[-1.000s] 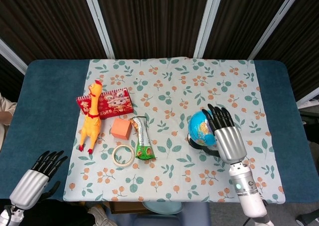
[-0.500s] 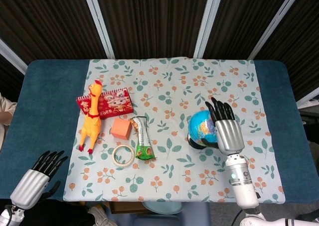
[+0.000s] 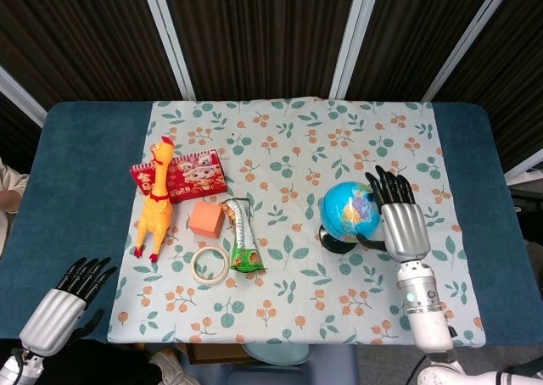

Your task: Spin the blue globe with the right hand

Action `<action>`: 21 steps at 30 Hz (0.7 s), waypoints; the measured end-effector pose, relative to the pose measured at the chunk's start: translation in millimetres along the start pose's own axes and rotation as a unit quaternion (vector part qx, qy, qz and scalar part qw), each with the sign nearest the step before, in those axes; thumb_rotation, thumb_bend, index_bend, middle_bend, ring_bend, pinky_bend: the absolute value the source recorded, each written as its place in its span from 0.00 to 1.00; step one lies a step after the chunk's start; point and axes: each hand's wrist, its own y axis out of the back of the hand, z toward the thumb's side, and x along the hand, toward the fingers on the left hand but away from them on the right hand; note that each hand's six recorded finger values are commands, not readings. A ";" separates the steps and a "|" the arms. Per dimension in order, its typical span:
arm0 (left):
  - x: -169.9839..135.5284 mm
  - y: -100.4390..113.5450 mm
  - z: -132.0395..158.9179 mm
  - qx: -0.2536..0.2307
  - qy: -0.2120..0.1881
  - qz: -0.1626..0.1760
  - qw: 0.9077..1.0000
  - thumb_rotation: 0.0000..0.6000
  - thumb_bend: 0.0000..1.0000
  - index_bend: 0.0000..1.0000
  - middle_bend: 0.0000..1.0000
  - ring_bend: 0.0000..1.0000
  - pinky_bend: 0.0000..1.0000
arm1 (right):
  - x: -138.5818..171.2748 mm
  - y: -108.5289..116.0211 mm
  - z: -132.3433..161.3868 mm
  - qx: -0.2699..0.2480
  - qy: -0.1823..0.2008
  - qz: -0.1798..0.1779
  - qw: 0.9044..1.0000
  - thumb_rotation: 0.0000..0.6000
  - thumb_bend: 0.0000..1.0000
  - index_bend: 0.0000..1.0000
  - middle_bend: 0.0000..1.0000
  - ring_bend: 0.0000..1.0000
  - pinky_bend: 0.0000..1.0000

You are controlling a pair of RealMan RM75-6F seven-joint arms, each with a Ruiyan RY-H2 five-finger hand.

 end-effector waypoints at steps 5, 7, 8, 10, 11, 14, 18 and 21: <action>0.4 -1.7 -0.8 0.001 0.002 -0.003 1.000 1.00 0.46 0.00 0.00 0.00 0.00 | -2.7 -4.3 -9.8 0.004 -0.007 0.003 1.000 1.00 0.05 0.00 0.00 0.00 0.00; 0.8 -2.6 -0.8 0.002 0.002 -0.004 1.000 1.00 0.46 0.00 0.00 0.00 0.00 | -3.6 -4.8 -13.2 0.006 -0.010 0.002 1.000 1.00 0.05 0.00 0.00 0.00 0.00; 1.1 -3.3 -0.7 0.002 0.003 -0.005 1.000 1.00 0.46 0.00 0.00 0.00 0.00 | -4.3 -5.0 -15.6 0.008 -0.012 0.002 1.000 1.00 0.05 0.00 0.00 0.00 0.00; 1.4 -4.2 -0.6 0.003 0.003 -0.006 1.000 1.00 0.46 0.00 0.00 0.00 0.00 | -5.4 -5.7 -19.4 0.011 -0.015 0.001 1.000 1.00 0.05 0.00 0.00 0.00 0.00; 1.6 -4.6 -0.5 0.004 0.004 -0.007 1.000 1.00 0.46 0.00 0.00 0.00 0.00 | -6.2 -6.4 -22.1 0.012 -0.017 0.002 1.000 1.00 0.05 0.00 0.00 0.00 0.00; 1.5 -5.6 -0.2 0.005 0.005 -0.008 1.000 1.00 0.46 0.00 0.00 0.00 0.00 | -8.5 -8.3 -28.3 0.017 -0.023 0.004 1.000 1.00 0.05 0.00 0.00 0.00 0.00; 1.8 -6.6 0.0 0.006 0.006 -0.010 1.000 1.00 0.46 0.00 0.00 0.00 0.00 | -11.9 -11.9 -35.9 0.024 -0.031 0.009 0.999 1.00 0.05 0.00 0.00 0.00 0.00; 2.5 -7.8 -0.2 0.007 0.007 -0.013 1.000 1.00 0.46 0.00 0.00 0.00 0.00 | -14.9 -13.9 -40.4 0.024 -0.038 0.010 0.999 1.00 0.05 0.00 0.00 0.00 0.00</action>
